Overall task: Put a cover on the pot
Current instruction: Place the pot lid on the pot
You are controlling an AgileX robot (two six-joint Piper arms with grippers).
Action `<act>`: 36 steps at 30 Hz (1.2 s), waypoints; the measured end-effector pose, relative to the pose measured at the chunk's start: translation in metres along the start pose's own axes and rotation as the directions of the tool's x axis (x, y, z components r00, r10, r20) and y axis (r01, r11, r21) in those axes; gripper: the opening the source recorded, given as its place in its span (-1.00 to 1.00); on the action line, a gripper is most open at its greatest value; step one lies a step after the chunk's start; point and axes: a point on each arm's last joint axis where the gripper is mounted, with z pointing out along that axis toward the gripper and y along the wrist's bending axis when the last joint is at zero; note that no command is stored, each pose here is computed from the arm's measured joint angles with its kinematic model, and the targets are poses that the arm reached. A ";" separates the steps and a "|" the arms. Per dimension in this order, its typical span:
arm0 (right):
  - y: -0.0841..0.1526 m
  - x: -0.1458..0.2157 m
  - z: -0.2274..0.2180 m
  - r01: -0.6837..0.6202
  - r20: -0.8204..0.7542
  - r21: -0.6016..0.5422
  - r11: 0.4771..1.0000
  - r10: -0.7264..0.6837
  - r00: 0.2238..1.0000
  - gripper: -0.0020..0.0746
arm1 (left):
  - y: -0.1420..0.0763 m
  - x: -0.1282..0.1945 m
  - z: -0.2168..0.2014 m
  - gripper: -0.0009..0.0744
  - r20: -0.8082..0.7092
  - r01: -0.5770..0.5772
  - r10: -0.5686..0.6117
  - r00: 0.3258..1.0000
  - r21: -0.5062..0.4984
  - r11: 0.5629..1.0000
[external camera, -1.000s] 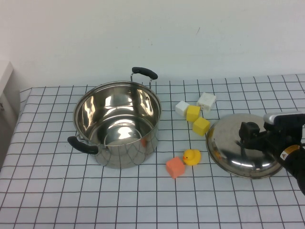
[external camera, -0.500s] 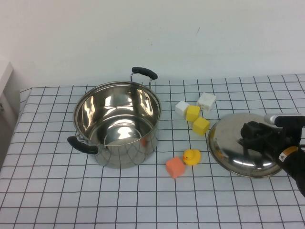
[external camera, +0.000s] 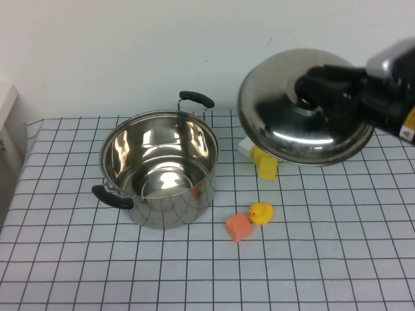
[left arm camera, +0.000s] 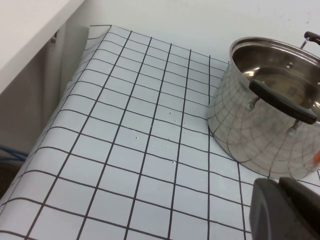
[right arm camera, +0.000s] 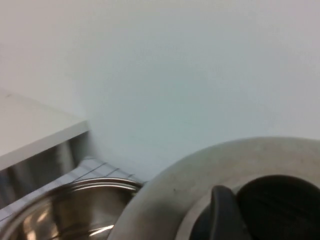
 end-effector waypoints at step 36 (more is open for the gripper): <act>0.116 0.058 0.216 -0.106 -0.216 -0.329 0.938 0.035 0.976 -0.03 | 0.000 0.000 0.000 -0.98 0.000 0.004 -0.004 1.000 0.000 1.000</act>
